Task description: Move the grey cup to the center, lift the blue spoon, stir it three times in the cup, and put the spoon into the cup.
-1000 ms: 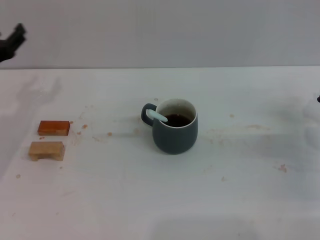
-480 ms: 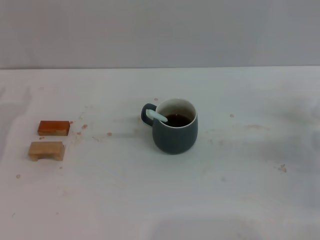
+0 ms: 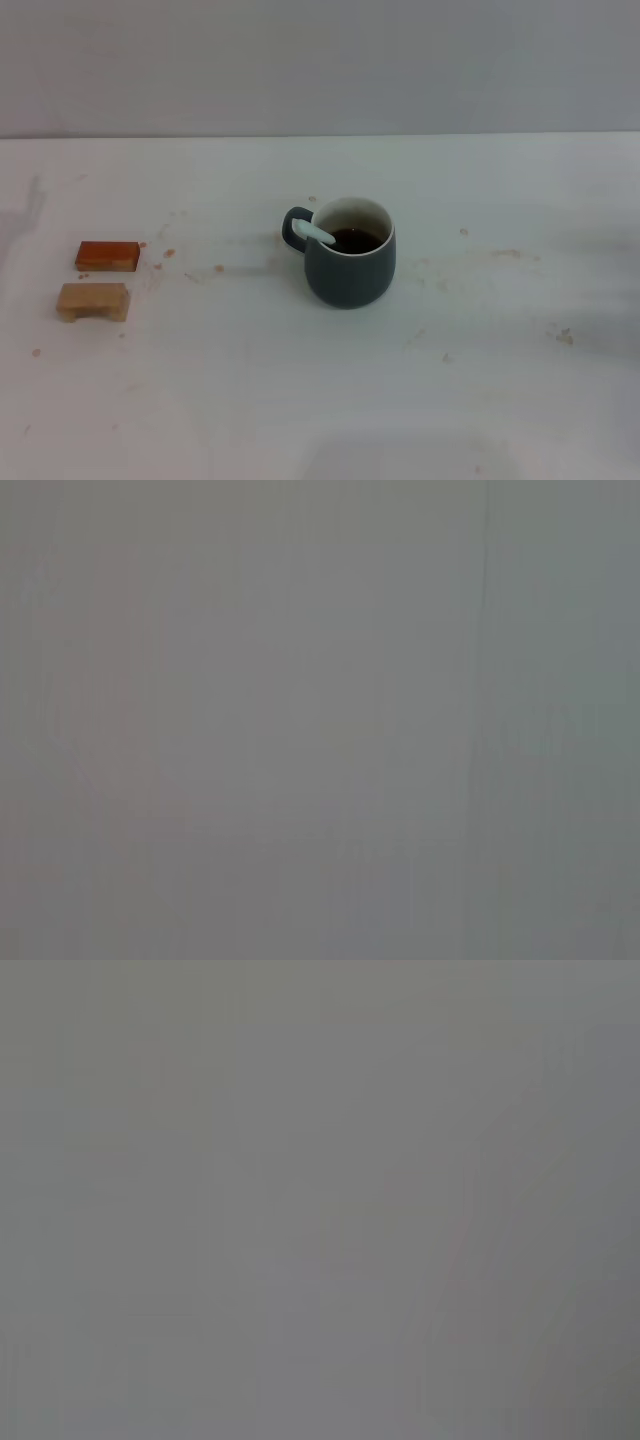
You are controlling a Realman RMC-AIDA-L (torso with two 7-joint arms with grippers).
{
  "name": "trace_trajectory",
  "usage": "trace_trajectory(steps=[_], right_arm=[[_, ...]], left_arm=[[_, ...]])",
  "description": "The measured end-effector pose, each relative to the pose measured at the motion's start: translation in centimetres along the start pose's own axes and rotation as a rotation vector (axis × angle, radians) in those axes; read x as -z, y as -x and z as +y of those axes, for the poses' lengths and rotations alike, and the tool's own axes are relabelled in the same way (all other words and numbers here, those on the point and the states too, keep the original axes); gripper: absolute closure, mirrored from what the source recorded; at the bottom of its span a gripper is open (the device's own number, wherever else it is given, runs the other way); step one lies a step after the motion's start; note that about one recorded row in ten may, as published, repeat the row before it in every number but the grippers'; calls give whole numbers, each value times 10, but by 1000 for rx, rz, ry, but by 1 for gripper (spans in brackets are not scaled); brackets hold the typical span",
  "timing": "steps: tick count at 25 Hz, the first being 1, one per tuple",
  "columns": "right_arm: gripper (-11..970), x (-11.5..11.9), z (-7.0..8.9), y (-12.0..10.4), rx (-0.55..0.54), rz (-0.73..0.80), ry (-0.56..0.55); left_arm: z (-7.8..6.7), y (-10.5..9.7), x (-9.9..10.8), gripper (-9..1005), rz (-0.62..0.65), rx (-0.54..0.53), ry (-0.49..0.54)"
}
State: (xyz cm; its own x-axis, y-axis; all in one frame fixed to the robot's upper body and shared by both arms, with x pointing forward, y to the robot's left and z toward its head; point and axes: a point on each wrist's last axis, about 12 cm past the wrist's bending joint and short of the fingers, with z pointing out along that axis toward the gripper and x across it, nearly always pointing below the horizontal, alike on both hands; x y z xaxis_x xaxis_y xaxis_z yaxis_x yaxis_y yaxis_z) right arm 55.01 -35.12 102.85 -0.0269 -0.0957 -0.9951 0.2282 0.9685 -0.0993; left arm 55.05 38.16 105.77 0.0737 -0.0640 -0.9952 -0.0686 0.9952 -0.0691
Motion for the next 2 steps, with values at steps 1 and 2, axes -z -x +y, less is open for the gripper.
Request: trace_trajectory(steps=[1, 2], right_arm=[[928, 0, 0, 0, 0, 0, 0], [928, 1, -3, 0, -1, -5, -10]], left_arm=[[0, 0, 0, 296, 0, 0, 0], [0, 0, 0, 296, 0, 1, 3]])
